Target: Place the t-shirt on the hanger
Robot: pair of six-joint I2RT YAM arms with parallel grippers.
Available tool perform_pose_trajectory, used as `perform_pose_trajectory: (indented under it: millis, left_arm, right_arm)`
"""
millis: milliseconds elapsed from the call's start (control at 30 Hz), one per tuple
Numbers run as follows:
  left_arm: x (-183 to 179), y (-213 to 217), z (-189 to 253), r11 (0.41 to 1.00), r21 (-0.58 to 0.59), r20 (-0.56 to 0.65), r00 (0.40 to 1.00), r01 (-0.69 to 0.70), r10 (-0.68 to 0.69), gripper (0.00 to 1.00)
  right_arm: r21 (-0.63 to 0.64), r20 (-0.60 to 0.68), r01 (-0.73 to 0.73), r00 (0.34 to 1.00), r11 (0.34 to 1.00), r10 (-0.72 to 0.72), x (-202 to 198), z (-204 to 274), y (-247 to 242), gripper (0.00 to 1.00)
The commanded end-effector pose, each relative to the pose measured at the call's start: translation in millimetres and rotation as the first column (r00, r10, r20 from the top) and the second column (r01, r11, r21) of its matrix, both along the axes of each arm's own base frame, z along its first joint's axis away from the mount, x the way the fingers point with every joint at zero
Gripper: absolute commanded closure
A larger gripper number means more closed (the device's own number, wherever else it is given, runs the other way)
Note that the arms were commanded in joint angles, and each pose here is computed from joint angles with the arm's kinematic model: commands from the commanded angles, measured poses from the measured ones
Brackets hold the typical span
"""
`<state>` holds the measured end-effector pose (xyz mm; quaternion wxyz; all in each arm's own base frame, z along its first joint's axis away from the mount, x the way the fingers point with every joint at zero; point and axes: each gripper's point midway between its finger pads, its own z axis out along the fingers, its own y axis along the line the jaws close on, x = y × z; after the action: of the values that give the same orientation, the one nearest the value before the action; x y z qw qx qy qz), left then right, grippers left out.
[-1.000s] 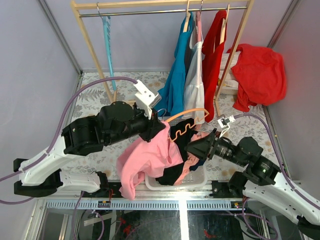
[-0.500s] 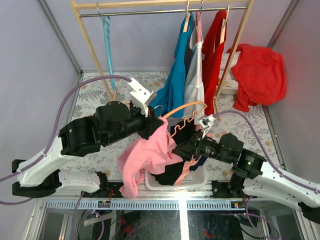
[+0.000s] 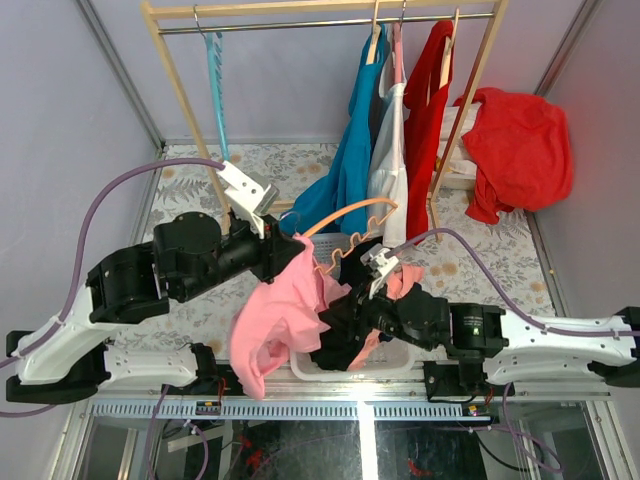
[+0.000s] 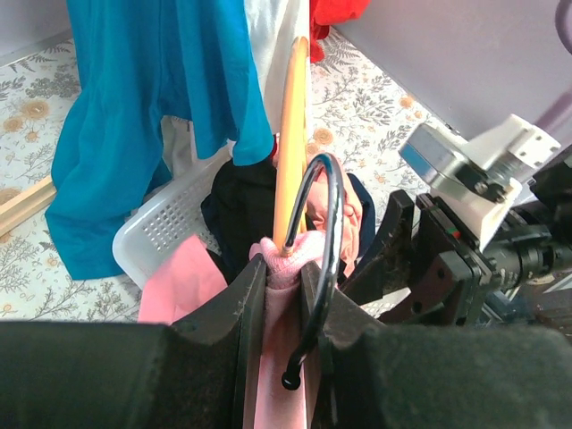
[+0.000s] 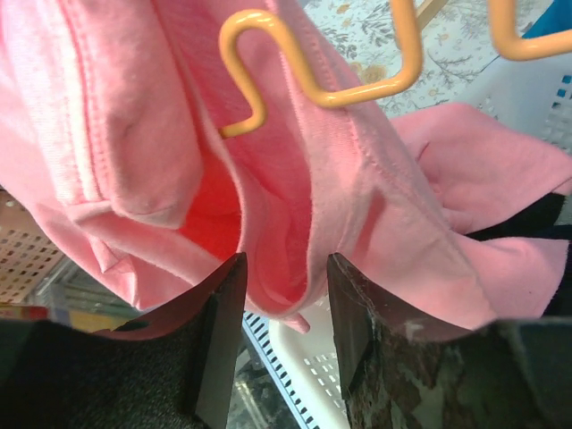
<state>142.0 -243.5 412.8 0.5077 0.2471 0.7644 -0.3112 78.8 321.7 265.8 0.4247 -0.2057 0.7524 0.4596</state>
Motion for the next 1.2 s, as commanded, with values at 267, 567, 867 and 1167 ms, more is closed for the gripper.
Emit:
perform_pose_trajectory:
  millis: [267, 567, 867, 1167]
  left_arm:
    - [-3, 13, 22, 0.996, -0.093, 0.026, 1.0, -0.016, 0.018, 1.0]
    - [-12, 15, 33, 0.99, -0.136, 0.029, 0.999, 0.026, -0.023, 1.0]
    - [-17, 13, 38, 0.986, -0.158, 0.027, 0.998, 0.051, -0.048, 1.0]
    - [-16, 11, 39, 0.986, -0.158, 0.025, 0.999, 0.049, -0.046, 1.0]
  right_arm:
    - [-0.119, 0.176, 0.344, 0.931, 0.931, -0.321, 32, 22, -8, 0.55]
    - [-0.121, 0.199, 0.412, 0.901, 0.903, -0.385, 43, 24, -21, 0.77]
    - [-0.082, 0.182, 0.387, 0.912, 0.919, -0.368, 47, 29, -20, 1.0]
    - [-0.029, 0.166, 0.286, 0.946, 0.958, -0.278, 37, 35, -6, 0.76]
